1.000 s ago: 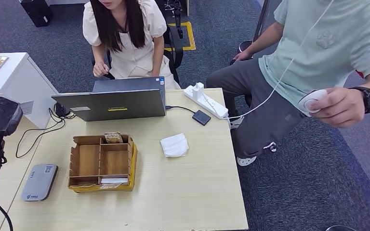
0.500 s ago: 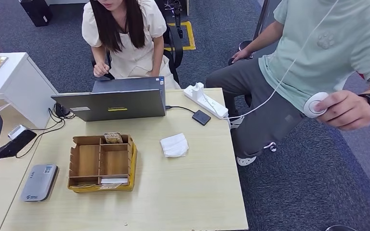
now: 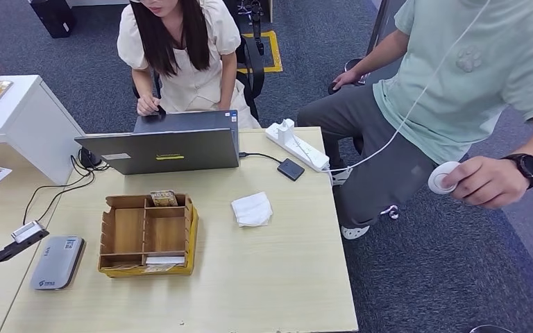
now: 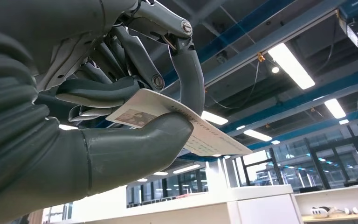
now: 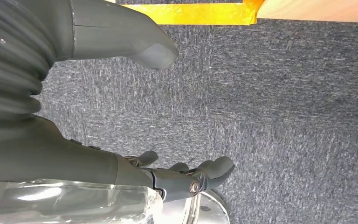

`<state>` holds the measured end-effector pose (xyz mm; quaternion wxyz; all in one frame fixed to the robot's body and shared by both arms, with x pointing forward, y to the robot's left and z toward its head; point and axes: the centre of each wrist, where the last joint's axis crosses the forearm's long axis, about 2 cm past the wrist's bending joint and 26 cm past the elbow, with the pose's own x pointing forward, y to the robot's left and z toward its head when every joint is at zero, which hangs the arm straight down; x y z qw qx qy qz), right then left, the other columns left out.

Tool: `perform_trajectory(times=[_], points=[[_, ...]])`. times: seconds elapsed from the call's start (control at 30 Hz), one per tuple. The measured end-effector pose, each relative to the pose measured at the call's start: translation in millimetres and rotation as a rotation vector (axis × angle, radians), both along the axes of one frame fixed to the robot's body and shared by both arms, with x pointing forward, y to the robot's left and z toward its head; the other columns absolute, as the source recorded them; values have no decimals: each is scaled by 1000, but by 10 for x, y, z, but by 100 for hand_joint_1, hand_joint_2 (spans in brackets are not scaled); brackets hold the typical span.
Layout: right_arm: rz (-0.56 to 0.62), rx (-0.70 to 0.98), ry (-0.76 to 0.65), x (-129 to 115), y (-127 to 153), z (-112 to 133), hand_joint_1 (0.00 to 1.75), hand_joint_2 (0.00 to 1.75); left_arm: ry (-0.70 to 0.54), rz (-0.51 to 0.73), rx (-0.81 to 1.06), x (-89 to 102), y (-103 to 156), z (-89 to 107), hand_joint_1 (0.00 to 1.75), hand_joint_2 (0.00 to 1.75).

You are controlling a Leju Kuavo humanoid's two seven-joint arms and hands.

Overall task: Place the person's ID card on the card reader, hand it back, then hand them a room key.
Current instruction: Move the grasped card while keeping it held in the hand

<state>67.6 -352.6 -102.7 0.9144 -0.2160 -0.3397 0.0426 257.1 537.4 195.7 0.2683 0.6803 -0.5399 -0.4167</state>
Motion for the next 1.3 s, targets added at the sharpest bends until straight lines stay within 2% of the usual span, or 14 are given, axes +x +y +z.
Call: perform_trajectory(times=[0.43,0.97,1.3], points=[[-6,-4,-13,11,-23,5,0,175,58,9,119,-144,102,-23,175,175],[-16,-11,-30,29,-59,14,0,175,300,20,101,-255,85,-430,175,175],[-21,-14,-35,43,-69,18,0,175,363,26,78,-295,54,-601,175,175]])
